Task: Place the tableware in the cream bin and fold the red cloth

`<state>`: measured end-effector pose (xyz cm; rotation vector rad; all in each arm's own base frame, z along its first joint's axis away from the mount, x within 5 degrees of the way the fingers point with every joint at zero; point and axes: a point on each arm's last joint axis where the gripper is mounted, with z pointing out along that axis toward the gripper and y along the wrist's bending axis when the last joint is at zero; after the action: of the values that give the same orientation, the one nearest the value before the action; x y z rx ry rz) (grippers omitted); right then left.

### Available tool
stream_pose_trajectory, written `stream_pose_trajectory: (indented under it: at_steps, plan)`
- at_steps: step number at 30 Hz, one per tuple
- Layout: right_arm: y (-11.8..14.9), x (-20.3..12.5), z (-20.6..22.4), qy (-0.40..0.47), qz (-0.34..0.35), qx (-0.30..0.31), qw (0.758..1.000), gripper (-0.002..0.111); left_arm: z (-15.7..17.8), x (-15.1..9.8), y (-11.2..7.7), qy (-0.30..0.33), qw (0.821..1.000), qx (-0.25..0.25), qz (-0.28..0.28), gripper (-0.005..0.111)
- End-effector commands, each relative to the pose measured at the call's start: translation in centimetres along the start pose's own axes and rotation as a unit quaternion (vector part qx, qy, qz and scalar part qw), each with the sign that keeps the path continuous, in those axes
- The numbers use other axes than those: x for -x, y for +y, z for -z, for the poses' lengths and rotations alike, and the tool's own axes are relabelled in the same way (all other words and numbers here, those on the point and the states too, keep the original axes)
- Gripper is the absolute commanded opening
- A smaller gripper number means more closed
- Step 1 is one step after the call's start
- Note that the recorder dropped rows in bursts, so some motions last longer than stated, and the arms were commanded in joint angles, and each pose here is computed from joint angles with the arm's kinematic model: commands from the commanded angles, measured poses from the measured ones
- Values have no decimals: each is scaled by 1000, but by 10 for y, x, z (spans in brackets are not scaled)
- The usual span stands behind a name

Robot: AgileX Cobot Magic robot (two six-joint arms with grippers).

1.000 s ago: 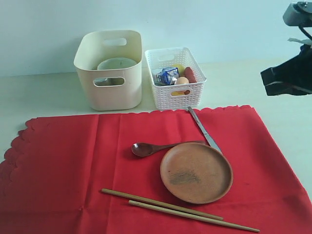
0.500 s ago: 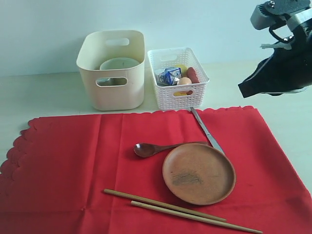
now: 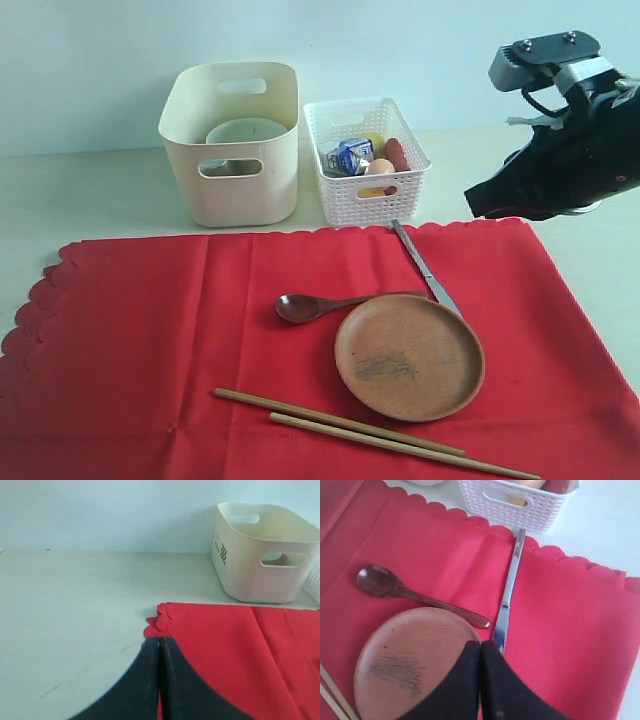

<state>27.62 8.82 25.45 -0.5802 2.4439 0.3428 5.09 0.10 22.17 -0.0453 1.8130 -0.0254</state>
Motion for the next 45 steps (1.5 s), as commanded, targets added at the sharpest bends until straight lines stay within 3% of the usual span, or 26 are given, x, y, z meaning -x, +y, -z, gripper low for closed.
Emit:
stream_pose_trajectory:
  at_steps: [1, 14, 29, 34, 40, 45]
  plan:
    - [0, -1, -8, 5, -17, 8, 1000, 0, 0, 28, -1, 4, 1000, -1, -2, 0]
    - [-2, 0, -10, -4, -17, 1, 1000, 0, -30, 95, -9, 47, 999, -14, -11, 0]
    - [-5, -3, -22, 15, -33, 3, 999, 0, -35, 95, -9, 55, 998, -14, -12, 0]
    - [-3, 7, -18, 16, -33, 12, 999, 0, -35, 98, -11, 37, 999, -27, 22, 0]
    - [-2, 10, -15, 25, -40, 20, 999, 0, -37, 102, -12, 18, 999, -28, 22, 0]
    - [-4, 14, -15, 7, -40, 10, 999, 0, -48, 99, -12, 36, 999, -27, 28, 0]
